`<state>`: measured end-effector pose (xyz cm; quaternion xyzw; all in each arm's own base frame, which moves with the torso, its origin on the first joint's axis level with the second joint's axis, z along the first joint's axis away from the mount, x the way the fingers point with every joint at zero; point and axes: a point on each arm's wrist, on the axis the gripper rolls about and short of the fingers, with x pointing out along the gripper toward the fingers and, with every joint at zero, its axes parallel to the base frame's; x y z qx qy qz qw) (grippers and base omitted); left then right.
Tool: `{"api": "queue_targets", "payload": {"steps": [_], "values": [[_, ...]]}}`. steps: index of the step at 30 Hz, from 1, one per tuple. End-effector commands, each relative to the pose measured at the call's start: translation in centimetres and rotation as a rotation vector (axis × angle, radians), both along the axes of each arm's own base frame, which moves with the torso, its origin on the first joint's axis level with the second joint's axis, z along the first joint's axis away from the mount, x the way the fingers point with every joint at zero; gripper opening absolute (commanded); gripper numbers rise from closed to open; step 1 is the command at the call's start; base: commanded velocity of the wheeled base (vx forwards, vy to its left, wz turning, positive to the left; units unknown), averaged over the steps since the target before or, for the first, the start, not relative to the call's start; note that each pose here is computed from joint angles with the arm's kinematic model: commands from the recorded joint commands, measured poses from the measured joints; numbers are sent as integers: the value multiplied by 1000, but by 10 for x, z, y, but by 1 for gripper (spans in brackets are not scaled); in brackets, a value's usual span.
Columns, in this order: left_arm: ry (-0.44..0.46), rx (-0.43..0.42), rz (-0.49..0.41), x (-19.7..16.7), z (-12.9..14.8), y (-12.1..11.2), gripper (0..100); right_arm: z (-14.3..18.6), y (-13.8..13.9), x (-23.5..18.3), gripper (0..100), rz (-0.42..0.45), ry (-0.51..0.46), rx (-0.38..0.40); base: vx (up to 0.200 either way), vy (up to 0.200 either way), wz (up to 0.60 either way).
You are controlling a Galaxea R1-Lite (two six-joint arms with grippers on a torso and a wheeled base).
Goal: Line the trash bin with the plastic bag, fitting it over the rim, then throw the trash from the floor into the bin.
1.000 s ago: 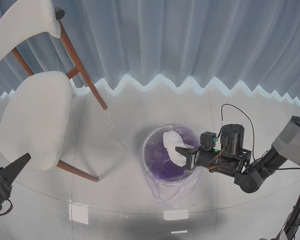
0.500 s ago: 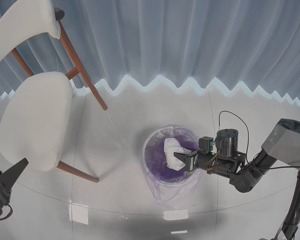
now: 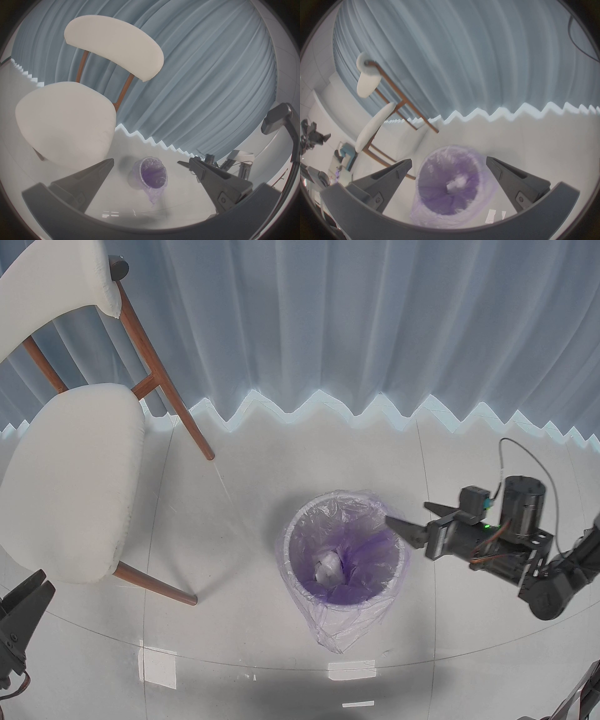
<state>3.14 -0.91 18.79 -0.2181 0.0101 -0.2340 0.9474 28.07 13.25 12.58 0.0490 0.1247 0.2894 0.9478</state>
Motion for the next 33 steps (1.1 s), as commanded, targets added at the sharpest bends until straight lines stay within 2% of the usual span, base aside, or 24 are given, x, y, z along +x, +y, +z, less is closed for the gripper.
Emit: {"api": "queue_targets", "payload": {"steps": [1,2,3,5,6,8,9,11,12,13,14,15,16,17,18,22,24,25,27,31,33], "values": [[-99,61,47,-30,-31,-3,100,65,-97,-105,100,-263,-257,75,0,0,0],[-99,61,47,-30,-31,-3,100,65,-97,-105,100,-263,-257,75,0,0,0],[-93,107,43,-39,-53,-4,100,66,-113,-143,100,-338,-320,83,0,0,0],[-94,120,36,-41,-59,-4,100,63,-115,-153,100,-352,-326,81,0,0,0],[-106,173,-5,-50,-81,-5,100,40,-120,-186,100,-383,-322,46,0,0,0],[-94,280,-39,-51,-99,-5,100,27,-124,-215,100,-396,-341,17,0,0,0],[-74,333,-51,-50,-103,-5,100,20,-125,-230,100,-395,-315,0,0,0,0],[-65,370,-68,-50,-106,-5,100,7,-127,-249,100,-395,-279,-15,0,0,0],[-83,397,-99,-51,-106,-6,100,-18,-130,-278,100,-388,-249,-38,0,0,0],[-95,404,-129,-51,-106,-7,100,-36,-131,-292,100,-382,-232,-65,0,0,0],[-101,404,-149,-52,-106,-7,100,-50,-132,-302,100,-389,-194,-126,0,0,0],[-102,409,-144,-52,-106,-7,100,-50,-132,-300,100,-443,-142,-154,0,0,0],[-101,409,-128,-51,-106,-7,100,-47,-132,-300,100,-545,-170,-145,0,0,0],[-96,409,-93,-51,-106,-6,100,-50,-131,-303,100,-586,-230,-116,0,0,0],[-92,411,-65,-50,-105,-5,100,-50,-132,-304,100,-590,-249,-106,0,0,0],[34,356,462,-47,-105,6,100,-50,-133,-303,100,-602,-253,-95,0,0,0],[44,379,583,-47,-104,9,100,-50,-133,-303,100,-602,-253,-95,0,0,0],[44,381,587,-47,-104,9,100,-50,-133,-303,100,-602,-253,-95,0,0,0],[58,448,573,-47,-107,9,100,-50,-133,-304,100,-600,-255,-91,0,0,0],[46,483,383,-48,-111,10,100,-50,-133,-304,100,-595,-255,-87,0,0,0],[46,479,391,-48,-111,10,100,-50,-132,-304,100,-588,-257,-95,0,0,0]]}}
